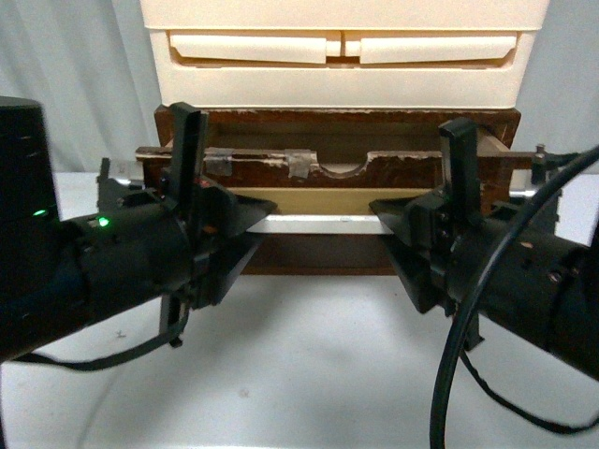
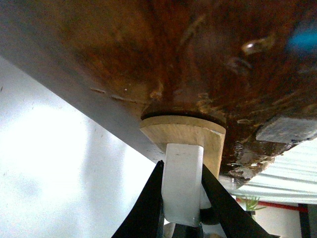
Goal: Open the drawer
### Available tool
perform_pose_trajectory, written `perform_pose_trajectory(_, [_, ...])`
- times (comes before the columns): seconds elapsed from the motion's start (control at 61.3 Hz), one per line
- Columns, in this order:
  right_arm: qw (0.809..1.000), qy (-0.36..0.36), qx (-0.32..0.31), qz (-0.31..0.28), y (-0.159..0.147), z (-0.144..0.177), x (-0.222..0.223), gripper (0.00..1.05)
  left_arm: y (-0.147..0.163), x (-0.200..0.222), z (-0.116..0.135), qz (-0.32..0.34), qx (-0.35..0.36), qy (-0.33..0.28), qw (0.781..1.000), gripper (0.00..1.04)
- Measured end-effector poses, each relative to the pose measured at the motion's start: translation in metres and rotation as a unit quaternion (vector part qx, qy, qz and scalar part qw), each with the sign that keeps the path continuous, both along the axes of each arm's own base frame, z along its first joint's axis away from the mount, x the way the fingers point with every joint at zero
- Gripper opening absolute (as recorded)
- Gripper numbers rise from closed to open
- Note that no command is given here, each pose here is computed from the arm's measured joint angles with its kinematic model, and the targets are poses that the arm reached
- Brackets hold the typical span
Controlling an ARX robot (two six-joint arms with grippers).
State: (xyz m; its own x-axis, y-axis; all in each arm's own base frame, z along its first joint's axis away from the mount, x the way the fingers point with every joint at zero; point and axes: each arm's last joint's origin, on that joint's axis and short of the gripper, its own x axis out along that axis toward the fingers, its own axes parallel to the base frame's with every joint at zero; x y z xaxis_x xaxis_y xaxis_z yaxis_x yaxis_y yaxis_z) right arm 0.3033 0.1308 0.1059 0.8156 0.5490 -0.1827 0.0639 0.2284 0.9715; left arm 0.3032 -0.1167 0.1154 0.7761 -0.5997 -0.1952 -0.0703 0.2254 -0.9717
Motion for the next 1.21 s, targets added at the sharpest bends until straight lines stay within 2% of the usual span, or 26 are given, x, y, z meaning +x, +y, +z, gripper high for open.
perform_pose_trajectory(0.212, [1.000, 0.004, 0.003, 0.005, -0.005, 0.006, -0.054, 0.17, 0.006, -0.053, 0.007, 0.001, -0.001, 0.004, 1.000, 0.14])
perform_pose_trajectory(0.277, [0.999, -0.010, -0.025, 0.021, -0.011, 0.008, -0.071, 0.28, 0.009, -0.073, 0.009, -0.025, 0.012, -0.005, 1.000, 0.25])
perform_pose_trajectory(0.326, [0.999, -0.008, -0.042, 0.028, -0.014, 0.007, -0.078, 0.33, 0.011, -0.080, 0.010, -0.041, 0.023, -0.008, 0.999, 0.31])
perform_pose_trajectory(0.391, [0.997, -0.009, -0.070, 0.034, -0.016, 0.009, -0.081, 0.44, 0.013, -0.083, 0.014, -0.055, 0.042, -0.019, 0.997, 0.43])
perform_pose_trajectory(0.538, [0.993, -0.052, -0.094, 0.052, -0.018, 0.022, -0.086, 0.64, 0.024, -0.085, 0.033, -0.049, 0.075, -0.048, 0.995, 0.63])
perform_pose_trajectory(0.571, [0.992, -0.068, -0.096, 0.051, -0.019, 0.026, -0.085, 0.71, 0.029, -0.086, 0.041, -0.036, 0.083, -0.067, 0.994, 0.69])
perform_pose_trajectory(0.603, [0.990, -0.083, -0.106, 0.034, -0.019, 0.027, -0.084, 0.72, 0.033, -0.087, 0.049, -0.022, 0.088, -0.083, 0.992, 0.74])
perform_pose_trajectory(0.652, [0.973, -0.138, -0.180, -0.030, -0.019, 0.022, -0.090, 0.65, 0.038, -0.090, 0.059, -0.001, 0.099, -0.118, 0.988, 0.82])
perform_pose_trajectory(0.701, [0.944, -0.176, -0.269, -0.079, -0.028, 0.022, -0.102, 0.55, 0.033, -0.094, 0.068, 0.047, 0.127, -0.207, 0.969, 0.77])
perform_pose_trajectory(0.75, [0.920, -0.181, -0.330, -0.111, -0.035, 0.019, -0.105, 0.50, 0.033, -0.095, 0.067, 0.095, 0.185, -0.246, 0.947, 0.70])
perform_pose_trajectory(0.766, [0.901, -0.180, -0.370, -0.136, -0.042, 0.019, -0.105, 0.46, 0.035, -0.097, 0.064, 0.120, 0.223, -0.253, 0.934, 0.67])
perform_pose_trajectory(0.783, [0.882, -0.178, -0.408, -0.154, -0.049, 0.019, -0.106, 0.43, 0.037, -0.098, 0.061, 0.134, 0.236, -0.251, 0.929, 0.65])
perform_pose_trajectory(0.799, [0.873, -0.177, -0.425, -0.160, -0.052, 0.018, -0.106, 0.41, 0.043, -0.101, 0.052, 0.153, 0.289, -0.245, 0.913, 0.61])
perform_pose_trajectory(0.815, [0.856, -0.179, -0.454, -0.171, -0.058, 0.020, -0.108, 0.37, 0.046, -0.103, 0.048, 0.163, 0.314, -0.237, 0.905, 0.59])
perform_pose_trajectory(0.848, [0.840, -0.185, -0.478, -0.181, -0.064, 0.022, -0.112, 0.34, 0.053, -0.107, 0.040, 0.180, 0.361, -0.221, 0.888, 0.56])
perform_pose_trajectory(0.88, [0.819, -0.199, -0.505, -0.187, -0.071, 0.027, -0.117, 0.28, 0.066, -0.115, 0.032, 0.204, 0.437, -0.204, 0.852, 0.49])
perform_pose_trajectory(0.897, [0.807, -0.211, -0.518, -0.190, -0.074, 0.030, -0.119, 0.25, 0.068, -0.116, 0.032, 0.209, 0.452, -0.203, 0.843, 0.47])
perform_pose_trajectory(0.929, [0.799, -0.222, -0.525, -0.190, -0.076, 0.034, -0.121, 0.21, 0.071, -0.118, 0.032, 0.210, 0.476, -0.207, 0.829, 0.43])
perform_pose_trajectory(0.962, [0.781, -0.238, -0.548, -0.182, -0.079, 0.039, -0.123, 0.14, 0.075, -0.120, 0.040, 0.210, 0.508, -0.232, 0.803, 0.36])
perform_pose_trajectory(0.995, [0.771, -0.247, -0.561, -0.171, -0.082, 0.041, -0.126, 0.06, 0.077, -0.123, 0.049, 0.204, 0.532, -0.266, 0.777, 0.27])
perform_pose_trajectory(1.027, [0.761, -0.246, -0.579, -0.162, -0.086, 0.040, -0.130, 0.01, 0.078, -0.126, 0.052, 0.199, 0.541, -0.277, 0.769, 0.22])
perform_pose_trajectory(1.076, [0.754, -0.238, -0.591, -0.157, -0.094, 0.038, -0.136, 0.02, 0.086, -0.132, 0.049, 0.191, 0.570, -0.272, 0.751, 0.09])
perform_pose_trajectory(1.125, [0.750, -0.237, -0.596, -0.160, -0.099, 0.040, -0.141, 0.02, 0.089, -0.136, 0.045, 0.185, 0.581, -0.263, 0.748, 0.02])
perform_pose_trajectory(1.207, [0.748, -0.241, -0.596, -0.163, -0.103, 0.043, -0.145, 0.02, 0.093, -0.143, 0.042, 0.175, 0.589, -0.262, 0.744, 0.02])
